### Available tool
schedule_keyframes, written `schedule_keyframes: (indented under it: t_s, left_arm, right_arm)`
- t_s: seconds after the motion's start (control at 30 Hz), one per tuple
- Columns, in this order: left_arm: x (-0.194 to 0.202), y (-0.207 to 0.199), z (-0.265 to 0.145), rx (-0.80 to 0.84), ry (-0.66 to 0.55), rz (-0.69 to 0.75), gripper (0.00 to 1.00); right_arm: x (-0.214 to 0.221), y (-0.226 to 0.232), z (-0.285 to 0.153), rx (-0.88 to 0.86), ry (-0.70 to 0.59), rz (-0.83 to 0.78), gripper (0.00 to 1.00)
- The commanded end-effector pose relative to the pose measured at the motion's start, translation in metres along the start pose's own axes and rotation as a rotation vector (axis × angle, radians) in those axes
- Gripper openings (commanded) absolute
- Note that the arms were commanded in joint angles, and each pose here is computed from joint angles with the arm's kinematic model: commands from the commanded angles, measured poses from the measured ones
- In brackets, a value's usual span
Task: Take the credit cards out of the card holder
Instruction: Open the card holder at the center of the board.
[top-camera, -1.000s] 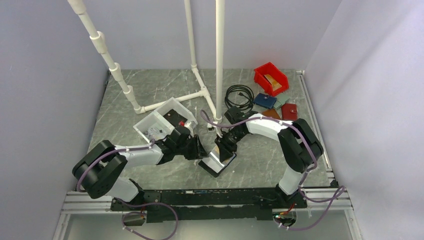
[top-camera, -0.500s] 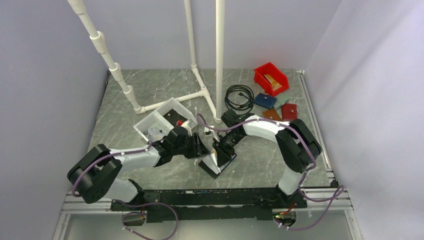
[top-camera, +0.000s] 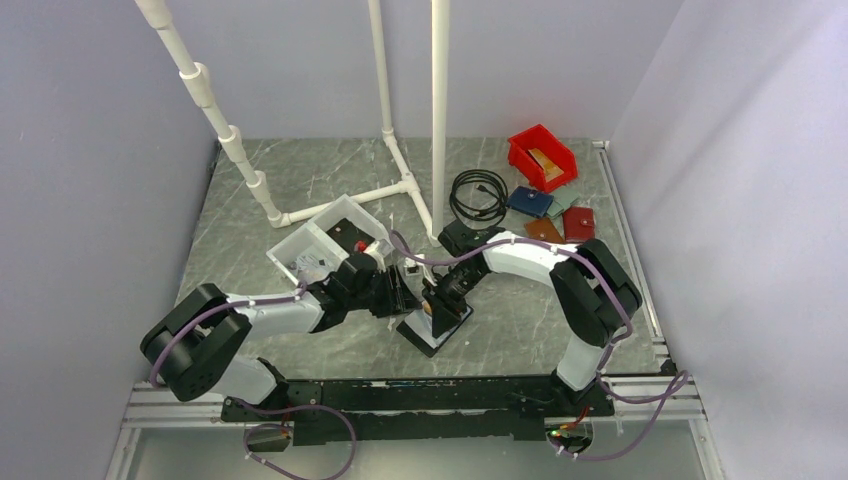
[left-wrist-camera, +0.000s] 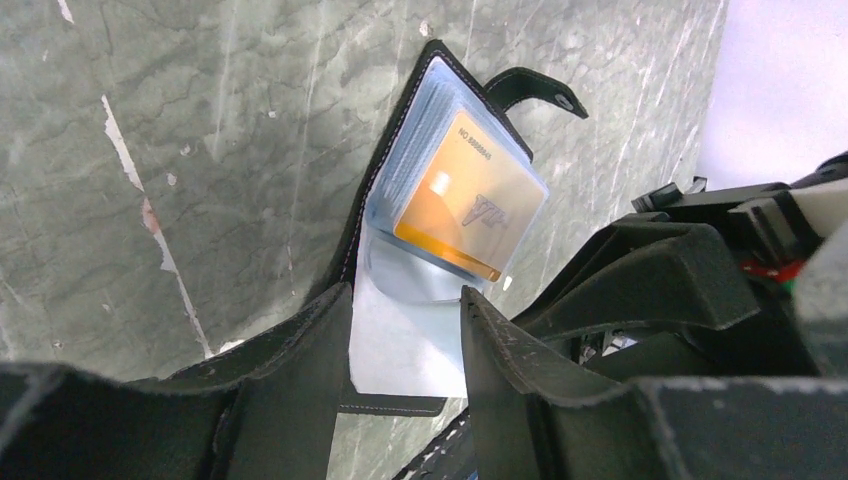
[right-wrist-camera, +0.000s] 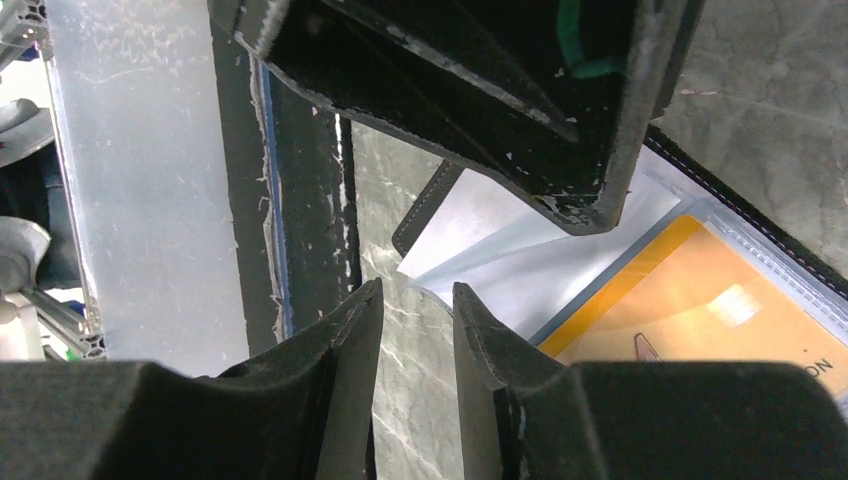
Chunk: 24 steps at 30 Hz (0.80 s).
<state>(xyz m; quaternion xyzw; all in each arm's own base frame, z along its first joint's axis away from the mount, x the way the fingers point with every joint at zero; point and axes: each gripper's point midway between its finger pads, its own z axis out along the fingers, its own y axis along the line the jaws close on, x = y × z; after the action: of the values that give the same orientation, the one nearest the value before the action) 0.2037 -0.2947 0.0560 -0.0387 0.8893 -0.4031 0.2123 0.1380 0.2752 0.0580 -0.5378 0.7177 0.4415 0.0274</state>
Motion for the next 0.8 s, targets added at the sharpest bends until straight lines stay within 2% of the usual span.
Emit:
schedule_keyframes:
  t_s: [0.0, 0.27, 0.43, 0.57, 0.77]
  left_arm:
    - [-0.003, -0.013, 0.005, 0.036, 0.014, 0.009, 0.50]
    - [0.005, -0.007, 0.014, -0.028, 0.054, 0.031, 0.48]
    - [0.005, -0.001, 0.011, -0.068, 0.055, 0.053, 0.42]
    - [0.008, 0.006, 0.010, -0.101, 0.071, 0.061, 0.32]
    - [0.010, 0.007, 0.015, -0.106, 0.089, 0.071, 0.28]
  right_arm:
    - [-0.014, 0.004, 0.000, -0.022, -0.021, -0.062, 0.35]
    - [-0.014, 0.005, 0.000, -0.017, -0.018, -0.073, 0.35]
    - [-0.017, 0.002, -0.006, 0.015, -0.017, -0.089, 0.35]
    - [-0.022, -0.003, -0.020, 0.063, -0.051, -0.104, 0.35]
    - [-0.021, -0.032, -0.043, 0.194, -0.092, -0.023, 0.35]
